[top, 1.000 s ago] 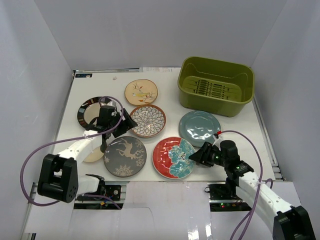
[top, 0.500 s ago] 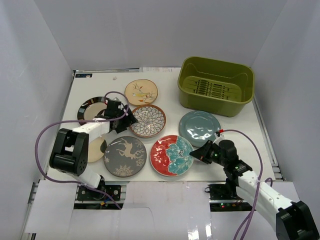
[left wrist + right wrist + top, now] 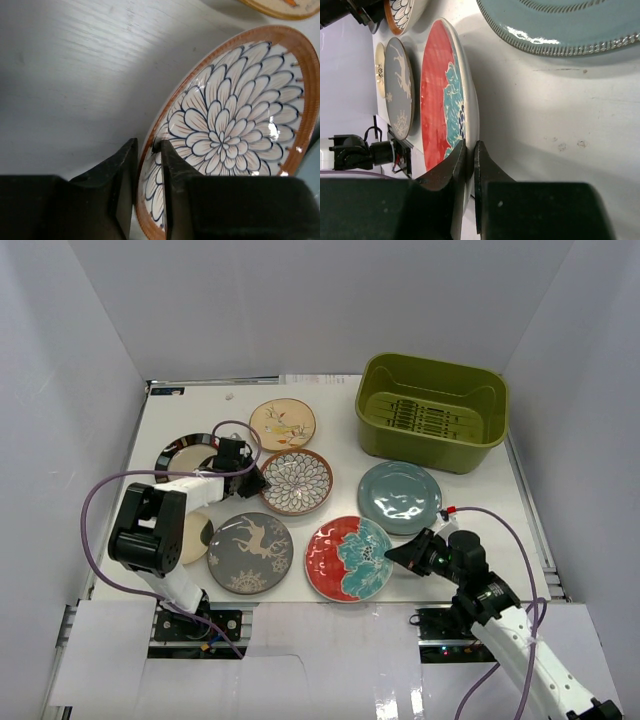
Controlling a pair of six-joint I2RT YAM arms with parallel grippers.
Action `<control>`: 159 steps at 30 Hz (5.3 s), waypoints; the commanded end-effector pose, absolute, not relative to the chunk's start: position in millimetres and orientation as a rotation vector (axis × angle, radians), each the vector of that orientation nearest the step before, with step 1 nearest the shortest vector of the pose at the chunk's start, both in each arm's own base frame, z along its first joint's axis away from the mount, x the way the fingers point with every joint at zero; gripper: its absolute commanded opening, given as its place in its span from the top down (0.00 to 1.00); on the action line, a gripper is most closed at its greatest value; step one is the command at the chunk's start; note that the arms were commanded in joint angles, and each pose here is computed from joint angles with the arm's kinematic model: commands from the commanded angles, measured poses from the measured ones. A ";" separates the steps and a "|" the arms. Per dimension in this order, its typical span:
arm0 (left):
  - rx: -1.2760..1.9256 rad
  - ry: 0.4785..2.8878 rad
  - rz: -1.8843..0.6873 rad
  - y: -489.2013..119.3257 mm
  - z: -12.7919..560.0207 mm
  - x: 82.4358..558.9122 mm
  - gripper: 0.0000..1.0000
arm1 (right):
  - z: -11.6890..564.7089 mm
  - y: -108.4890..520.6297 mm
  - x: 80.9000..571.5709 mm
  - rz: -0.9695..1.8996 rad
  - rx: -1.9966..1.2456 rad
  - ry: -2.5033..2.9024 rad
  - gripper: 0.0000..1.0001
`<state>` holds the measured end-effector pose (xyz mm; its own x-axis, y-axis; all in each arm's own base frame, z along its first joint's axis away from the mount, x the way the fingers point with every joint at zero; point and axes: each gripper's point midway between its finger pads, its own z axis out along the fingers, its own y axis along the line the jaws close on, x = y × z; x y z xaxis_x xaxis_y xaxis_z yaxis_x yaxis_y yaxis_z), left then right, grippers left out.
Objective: Place the plates into the plastic bin on the countertop
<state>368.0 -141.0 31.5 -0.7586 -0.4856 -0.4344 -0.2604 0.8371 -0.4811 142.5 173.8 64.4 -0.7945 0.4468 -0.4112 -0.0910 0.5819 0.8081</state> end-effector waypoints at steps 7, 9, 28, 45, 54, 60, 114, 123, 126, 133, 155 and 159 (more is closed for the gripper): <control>-0.531 2.426 -0.573 -141.0 45.5 357.0 1.00 | 262.9 201.7 161.1 1.474 0.105 1.774 0.92; -0.524 2.416 -0.597 -143.2 50.6 355.7 1.00 | 280.2 203.4 167.5 1.470 0.095 1.740 0.92; -0.391 2.245 -0.923 -174.6 127.2 326.2 1.00 | 460.7 129.4 334.7 1.096 0.254 1.443 0.92; -0.200 2.003 -1.181 -197.8 241.4 303.1 1.00 | 356.2 11.5 496.7 0.658 0.405 1.677 0.92; -0.143 1.930 -1.219 -210.6 282.1 303.7 1.00 | 266.1 24.1 529.4 0.713 0.377 1.863 0.92; -0.105 1.886 -1.232 -225.7 311.0 313.4 1.00 | 212.6 47.3 519.2 0.695 0.329 2.033 0.92; -0.113 2.036 -0.935 -451.5 212.4 522.2 0.94 | 318.3 56.7 308.0 0.681 0.281 1.742 0.29; -0.089 2.081 -0.980 -459.7 189.4 509.1 0.24 | 336.0 55.5 295.9 0.646 0.249 1.733 0.18; -0.072 2.054 -1.010 -460.2 205.7 505.3 0.10 | 339.6 61.3 288.1 0.672 0.222 1.736 0.15; 0.056 1.854 -1.142 -457.2 314.9 481.4 0.02 | 334.2 63.8 274.0 0.664 0.198 1.769 0.04; -0.097 1.748 -0.641 -253.2 369.3 382.5 0.08 | 193.9 40.6 218.2 0.508 0.466 2.010 0.19; -0.295 1.899 -0.629 -208.0 285.1 367.6 0.11 | 125.8 47.9 209.0 0.568 0.579 2.124 0.12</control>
